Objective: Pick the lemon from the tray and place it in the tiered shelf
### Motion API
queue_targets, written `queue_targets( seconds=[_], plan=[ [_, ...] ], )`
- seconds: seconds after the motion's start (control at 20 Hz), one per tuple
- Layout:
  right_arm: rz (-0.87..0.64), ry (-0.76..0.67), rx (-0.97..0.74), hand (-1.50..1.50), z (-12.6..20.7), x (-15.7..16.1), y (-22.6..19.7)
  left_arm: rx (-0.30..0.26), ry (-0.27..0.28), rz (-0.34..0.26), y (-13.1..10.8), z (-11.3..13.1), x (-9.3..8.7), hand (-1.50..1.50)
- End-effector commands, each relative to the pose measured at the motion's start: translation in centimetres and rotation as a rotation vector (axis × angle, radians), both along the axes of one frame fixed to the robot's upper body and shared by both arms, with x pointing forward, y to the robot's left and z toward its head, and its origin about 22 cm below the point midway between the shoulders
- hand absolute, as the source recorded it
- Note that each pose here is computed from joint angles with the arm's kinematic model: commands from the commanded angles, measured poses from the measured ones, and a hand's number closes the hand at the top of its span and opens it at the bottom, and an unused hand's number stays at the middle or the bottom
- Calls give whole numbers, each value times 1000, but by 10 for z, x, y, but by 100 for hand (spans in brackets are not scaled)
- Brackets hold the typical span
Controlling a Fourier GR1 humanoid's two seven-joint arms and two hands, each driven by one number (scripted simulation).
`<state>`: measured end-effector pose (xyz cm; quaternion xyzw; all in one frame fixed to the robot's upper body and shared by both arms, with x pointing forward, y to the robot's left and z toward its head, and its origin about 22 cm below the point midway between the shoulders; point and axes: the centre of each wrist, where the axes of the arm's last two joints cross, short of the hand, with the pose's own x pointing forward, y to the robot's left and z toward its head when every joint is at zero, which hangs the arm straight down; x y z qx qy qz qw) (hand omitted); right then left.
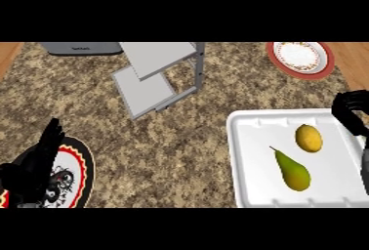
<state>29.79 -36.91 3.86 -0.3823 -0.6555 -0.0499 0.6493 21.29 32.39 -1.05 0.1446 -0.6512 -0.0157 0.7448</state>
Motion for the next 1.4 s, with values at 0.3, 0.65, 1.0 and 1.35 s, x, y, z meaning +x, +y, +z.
queue_targets(
  seconds=[0.3, 0.65, 1.0, 1.35],
  plan=[
    [-387, -38, -84, -150, -62, 16, 132, -36, 92, -31, 22, 6, 16, 0],
    [-521, 365, -265, -150, -75, 20, 72, -33, 101, -27, 27, 13, 14, 0],
    [-395, 863, -332, -150, -55, 51, 109, -33, 105, -29, 23, 14, 23, 0],
    [-360, 1149, -439, -150, -9, 71, 133, -38, 103, -11, 29, 11, 21, 0]
  ],
)
